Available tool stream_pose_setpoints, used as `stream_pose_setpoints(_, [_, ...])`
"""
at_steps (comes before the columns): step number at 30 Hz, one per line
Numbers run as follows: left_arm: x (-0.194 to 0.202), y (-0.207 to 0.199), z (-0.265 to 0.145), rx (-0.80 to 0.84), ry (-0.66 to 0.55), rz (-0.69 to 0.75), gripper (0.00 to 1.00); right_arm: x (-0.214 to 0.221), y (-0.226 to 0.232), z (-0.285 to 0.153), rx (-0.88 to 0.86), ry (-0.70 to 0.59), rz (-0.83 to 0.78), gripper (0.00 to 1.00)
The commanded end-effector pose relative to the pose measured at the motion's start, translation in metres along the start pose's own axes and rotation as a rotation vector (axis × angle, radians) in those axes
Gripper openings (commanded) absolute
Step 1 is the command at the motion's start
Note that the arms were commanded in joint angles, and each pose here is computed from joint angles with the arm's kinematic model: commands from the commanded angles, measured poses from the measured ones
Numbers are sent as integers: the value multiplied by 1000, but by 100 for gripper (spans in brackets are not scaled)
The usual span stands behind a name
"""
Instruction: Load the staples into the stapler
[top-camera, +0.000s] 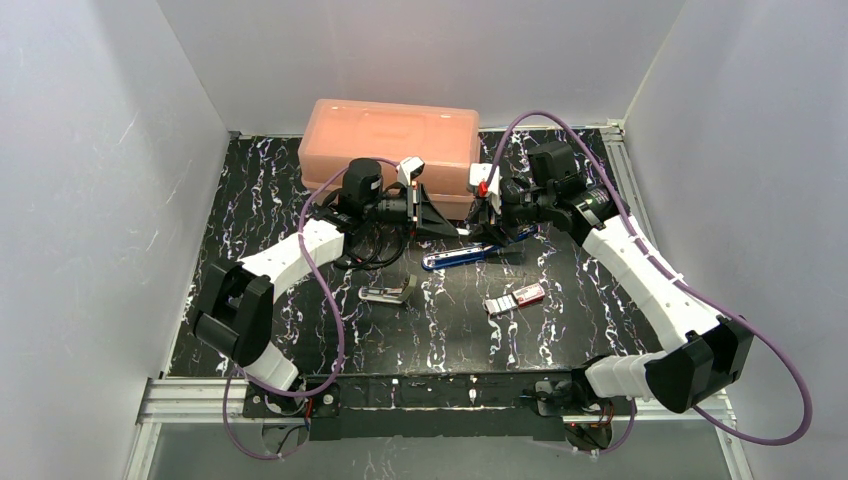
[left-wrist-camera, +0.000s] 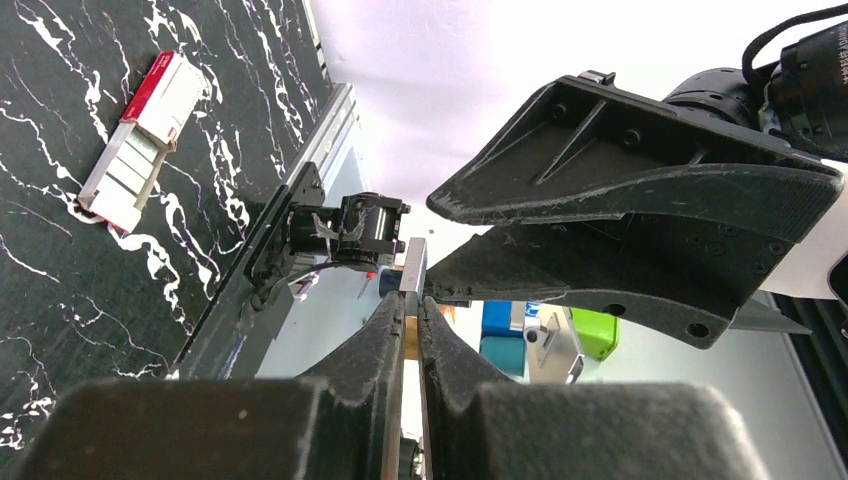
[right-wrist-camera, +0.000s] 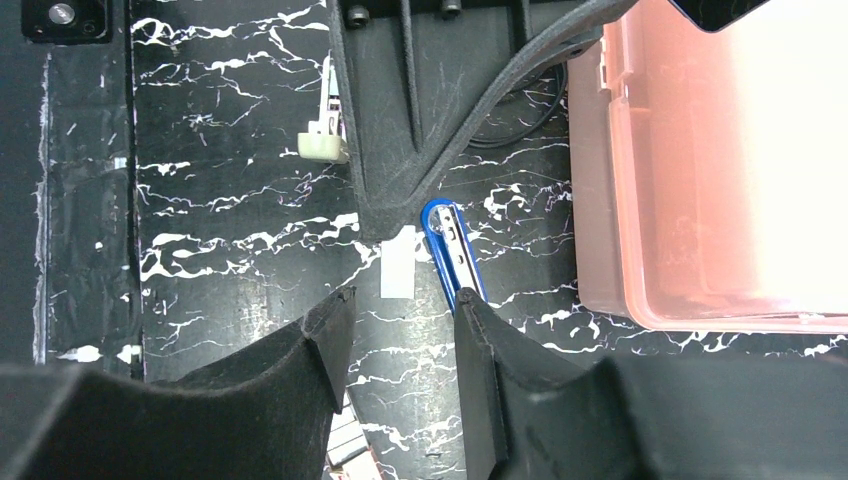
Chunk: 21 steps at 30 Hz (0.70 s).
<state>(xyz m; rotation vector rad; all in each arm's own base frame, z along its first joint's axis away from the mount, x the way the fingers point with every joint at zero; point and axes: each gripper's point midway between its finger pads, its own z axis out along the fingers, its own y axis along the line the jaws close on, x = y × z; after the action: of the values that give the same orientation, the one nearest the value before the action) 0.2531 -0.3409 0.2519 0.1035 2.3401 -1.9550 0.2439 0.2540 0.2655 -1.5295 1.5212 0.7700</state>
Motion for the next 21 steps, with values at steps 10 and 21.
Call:
stream_pose_setpoints(10, [3, -13, -3, 49, 6, 15, 0, -9, -1, 7, -21, -51, 23, 43])
stream_pose_setpoints(21, [3, -13, -3, 51, 6, 14, 0, -8, -2, 9, -21, -47, 30, 29])
